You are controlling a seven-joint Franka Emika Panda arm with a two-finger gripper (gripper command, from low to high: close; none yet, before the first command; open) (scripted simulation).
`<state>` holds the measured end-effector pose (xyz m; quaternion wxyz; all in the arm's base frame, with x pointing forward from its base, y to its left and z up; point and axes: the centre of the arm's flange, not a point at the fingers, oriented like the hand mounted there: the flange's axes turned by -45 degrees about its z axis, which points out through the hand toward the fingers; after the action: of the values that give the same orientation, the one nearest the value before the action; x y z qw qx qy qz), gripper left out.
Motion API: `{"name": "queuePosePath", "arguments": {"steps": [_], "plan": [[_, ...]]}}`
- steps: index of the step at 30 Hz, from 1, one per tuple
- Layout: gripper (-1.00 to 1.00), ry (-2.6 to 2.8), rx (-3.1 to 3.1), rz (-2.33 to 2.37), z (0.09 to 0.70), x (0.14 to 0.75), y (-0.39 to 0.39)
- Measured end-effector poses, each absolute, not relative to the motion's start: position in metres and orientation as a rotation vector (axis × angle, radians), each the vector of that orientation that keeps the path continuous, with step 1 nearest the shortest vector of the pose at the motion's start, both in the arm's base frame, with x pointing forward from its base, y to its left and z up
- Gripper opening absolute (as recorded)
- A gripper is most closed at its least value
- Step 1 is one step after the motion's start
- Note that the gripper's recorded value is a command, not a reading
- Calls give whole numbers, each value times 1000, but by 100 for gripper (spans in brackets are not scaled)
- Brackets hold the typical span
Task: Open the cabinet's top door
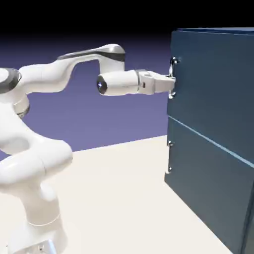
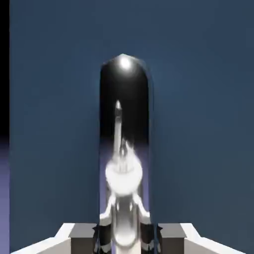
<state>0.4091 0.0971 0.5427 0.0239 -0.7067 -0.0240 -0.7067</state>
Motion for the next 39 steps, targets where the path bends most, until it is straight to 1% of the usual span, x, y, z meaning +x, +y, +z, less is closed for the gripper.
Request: {"name": "queuePosePath", "arguments": {"steps": [9, 16, 39], "plan": [[-100, -292, -2071, -2071, 543, 327, 51], [-100, -424, -1989, -1990, 543, 279, 12], [-100, -738, -1752, -1752, 543, 181, -123]]}}
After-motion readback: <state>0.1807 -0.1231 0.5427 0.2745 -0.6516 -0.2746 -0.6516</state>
